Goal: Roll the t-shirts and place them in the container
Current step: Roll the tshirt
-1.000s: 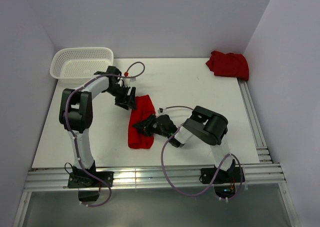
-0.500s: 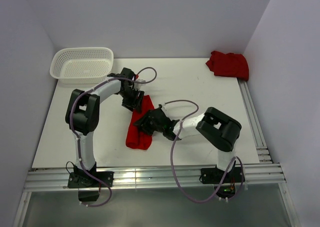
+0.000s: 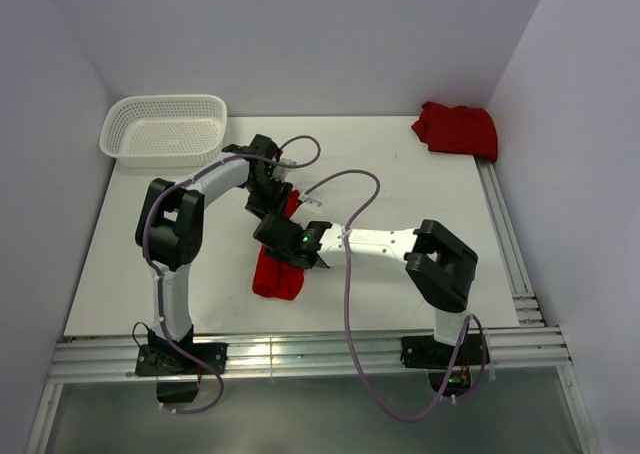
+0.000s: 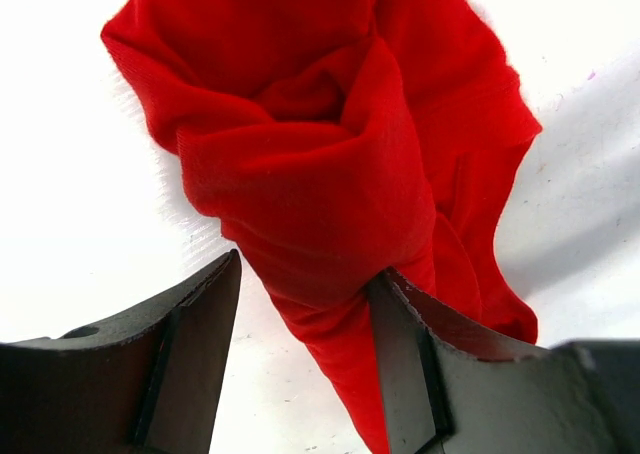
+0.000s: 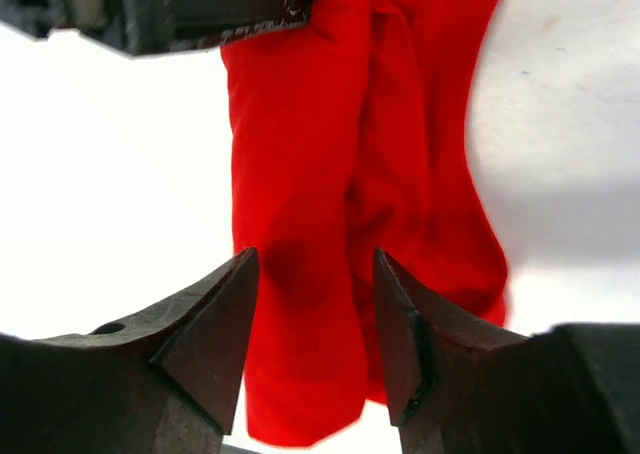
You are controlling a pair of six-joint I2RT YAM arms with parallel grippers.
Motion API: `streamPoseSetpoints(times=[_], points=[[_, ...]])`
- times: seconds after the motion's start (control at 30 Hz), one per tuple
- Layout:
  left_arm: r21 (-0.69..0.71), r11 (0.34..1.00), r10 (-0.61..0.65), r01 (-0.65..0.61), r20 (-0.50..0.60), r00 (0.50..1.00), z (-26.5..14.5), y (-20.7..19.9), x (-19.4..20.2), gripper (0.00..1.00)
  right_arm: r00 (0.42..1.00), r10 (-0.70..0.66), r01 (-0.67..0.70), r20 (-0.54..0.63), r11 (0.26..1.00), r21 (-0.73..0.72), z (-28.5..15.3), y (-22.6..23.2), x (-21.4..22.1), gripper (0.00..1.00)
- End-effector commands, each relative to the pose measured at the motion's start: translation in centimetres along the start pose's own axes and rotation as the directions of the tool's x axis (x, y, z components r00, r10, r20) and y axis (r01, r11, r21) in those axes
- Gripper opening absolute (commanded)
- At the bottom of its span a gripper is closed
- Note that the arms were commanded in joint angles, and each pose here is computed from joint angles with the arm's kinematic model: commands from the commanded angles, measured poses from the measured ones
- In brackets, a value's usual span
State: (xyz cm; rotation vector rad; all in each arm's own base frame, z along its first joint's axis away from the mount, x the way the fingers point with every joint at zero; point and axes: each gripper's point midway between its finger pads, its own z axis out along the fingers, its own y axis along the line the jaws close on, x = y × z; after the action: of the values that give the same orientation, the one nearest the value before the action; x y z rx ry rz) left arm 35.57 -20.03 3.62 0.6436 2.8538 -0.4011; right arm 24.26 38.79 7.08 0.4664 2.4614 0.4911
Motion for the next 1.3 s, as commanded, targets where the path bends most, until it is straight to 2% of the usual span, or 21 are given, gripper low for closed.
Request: streamPoseSetpoints(times=[0.0,0.3,0.47,0.87,0.97,1.1,1.27], points=[[-0.126,0.992,-0.007,0.003,-0.025,1.000,1.6,2.5,0.2,0.58,0.988,-0.112,0.100,0.103,0.988,0.113,-1.8,-1.3,-1.8,0.56],[-0.118,0.993,-0.002,-0.003,-0.039,0.999,1.7,2.0,0.2,0.59,0.975,-0.183,0.177,0.128,0.982,0.059,-2.0,3.0,-1.9,0.42],[-0.116,0.993,0.001,-0.005,-0.040,0.999,1.6,1.9,0.2,0.59,0.971,-0.213,0.208,0.104,0.976,0.060,-1.0,3.9,-1.0,0.40],[-0.092,0.995,0.025,-0.027,-0.023,0.999,1.0,1.3,-0.4,0.67,0.976,-0.218,0.215,0.016,0.969,0.124,1.4,-0.8,2.3,0.39],[-0.072,0.997,0.027,-0.027,-0.007,1.000,0.5,0.9,-0.9,0.72,0.977,-0.214,0.212,0.001,0.967,0.143,1.8,-1.9,2.8,0.39],[-0.002,0.996,0.085,-0.085,0.022,0.996,-0.7,-0.5,-1.7,0.78,0.977,-0.212,0.211,-0.012,0.964,0.163,2.1,-2.9,3.4,0.39],[0.171,0.977,0.114,-0.129,0.095,0.989,-3.6,-3.8,-3.2,0.80,0.979,-0.200,0.202,-0.032,0.960,0.192,2.7,-4.5,4.0,0.39]])
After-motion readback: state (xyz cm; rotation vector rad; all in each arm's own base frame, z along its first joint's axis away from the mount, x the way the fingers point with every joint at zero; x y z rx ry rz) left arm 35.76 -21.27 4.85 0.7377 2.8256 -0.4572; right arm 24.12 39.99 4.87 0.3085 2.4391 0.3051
